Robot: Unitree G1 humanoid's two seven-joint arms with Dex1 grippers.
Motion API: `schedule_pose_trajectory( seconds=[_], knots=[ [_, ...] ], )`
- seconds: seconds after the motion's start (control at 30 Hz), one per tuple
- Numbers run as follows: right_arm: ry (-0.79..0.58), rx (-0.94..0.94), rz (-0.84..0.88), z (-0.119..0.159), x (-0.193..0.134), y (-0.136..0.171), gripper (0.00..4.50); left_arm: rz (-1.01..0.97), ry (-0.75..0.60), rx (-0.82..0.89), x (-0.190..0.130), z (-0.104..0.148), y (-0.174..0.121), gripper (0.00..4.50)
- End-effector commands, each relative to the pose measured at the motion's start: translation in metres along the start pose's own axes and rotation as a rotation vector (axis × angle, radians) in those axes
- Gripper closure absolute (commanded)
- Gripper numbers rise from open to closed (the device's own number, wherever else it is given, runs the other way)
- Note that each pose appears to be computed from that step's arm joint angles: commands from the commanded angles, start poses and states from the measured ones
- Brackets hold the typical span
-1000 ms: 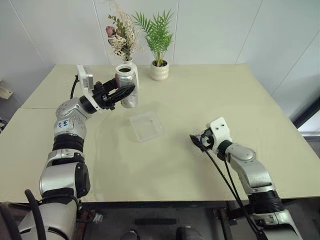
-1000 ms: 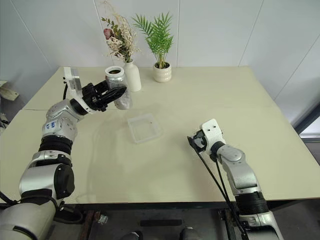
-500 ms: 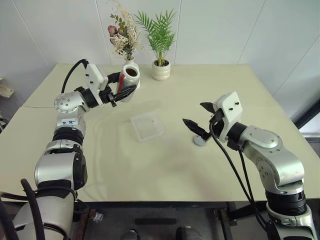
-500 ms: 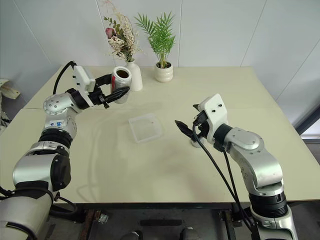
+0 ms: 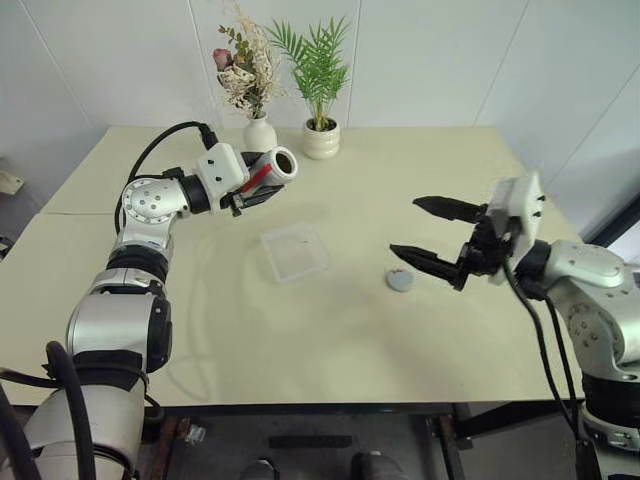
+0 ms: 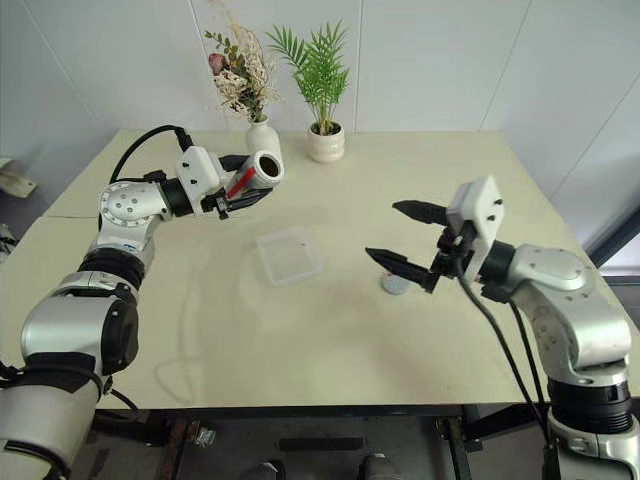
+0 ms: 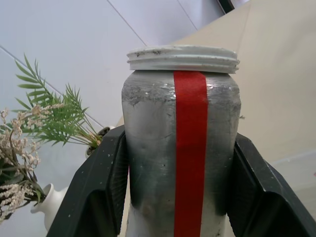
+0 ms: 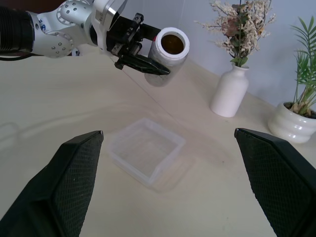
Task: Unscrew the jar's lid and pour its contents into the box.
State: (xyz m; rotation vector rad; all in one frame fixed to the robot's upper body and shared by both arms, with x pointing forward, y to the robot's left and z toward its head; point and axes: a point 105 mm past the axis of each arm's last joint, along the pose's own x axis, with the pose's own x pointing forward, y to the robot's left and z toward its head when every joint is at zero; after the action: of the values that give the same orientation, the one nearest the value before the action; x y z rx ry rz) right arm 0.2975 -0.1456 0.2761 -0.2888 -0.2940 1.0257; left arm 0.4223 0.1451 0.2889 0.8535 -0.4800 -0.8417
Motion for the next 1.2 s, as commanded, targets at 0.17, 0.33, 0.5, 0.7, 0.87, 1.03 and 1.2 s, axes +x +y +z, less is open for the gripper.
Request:
schedule_pose_trajectory(
  seconds=[0.17,0.33,0.5,0.7,0.87,1.03,1.2],
  knots=[
    [-0.102,0.038,0.08,0.021,-0.005,0.02,0.0,0.022,0.009,0.12,0.007,0.017,0.016,2.32],
    [-0.088,0.056,0.091,0.012,-0.001,0.03,0.0,-0.005,0.025,0.167,0.012,0.018,0.013,2.32],
    [-0.089,0.048,0.047,0.01,0.003,0.029,0.0,-0.026,0.061,0.193,0.015,0.013,0.007,2.32],
    [-0.084,0.06,0.016,0.008,0.002,0.031,0.0,-0.065,0.164,0.359,0.017,0.002,0.002,2.32],
    [-0.071,0.062,-0.004,0.006,0.0,0.032,0.0,-0.096,0.185,0.472,0.015,-0.002,-0.004,2.32],
    [-0.062,0.067,-0.015,0.004,-0.001,0.033,0.0,-0.146,0.226,0.572,0.013,-0.01,-0.01,2.32],
    [-0.059,0.072,-0.022,0.003,0.0,0.032,0.0,-0.188,0.245,0.709,0.014,-0.012,-0.013,2.32]
  ],
)
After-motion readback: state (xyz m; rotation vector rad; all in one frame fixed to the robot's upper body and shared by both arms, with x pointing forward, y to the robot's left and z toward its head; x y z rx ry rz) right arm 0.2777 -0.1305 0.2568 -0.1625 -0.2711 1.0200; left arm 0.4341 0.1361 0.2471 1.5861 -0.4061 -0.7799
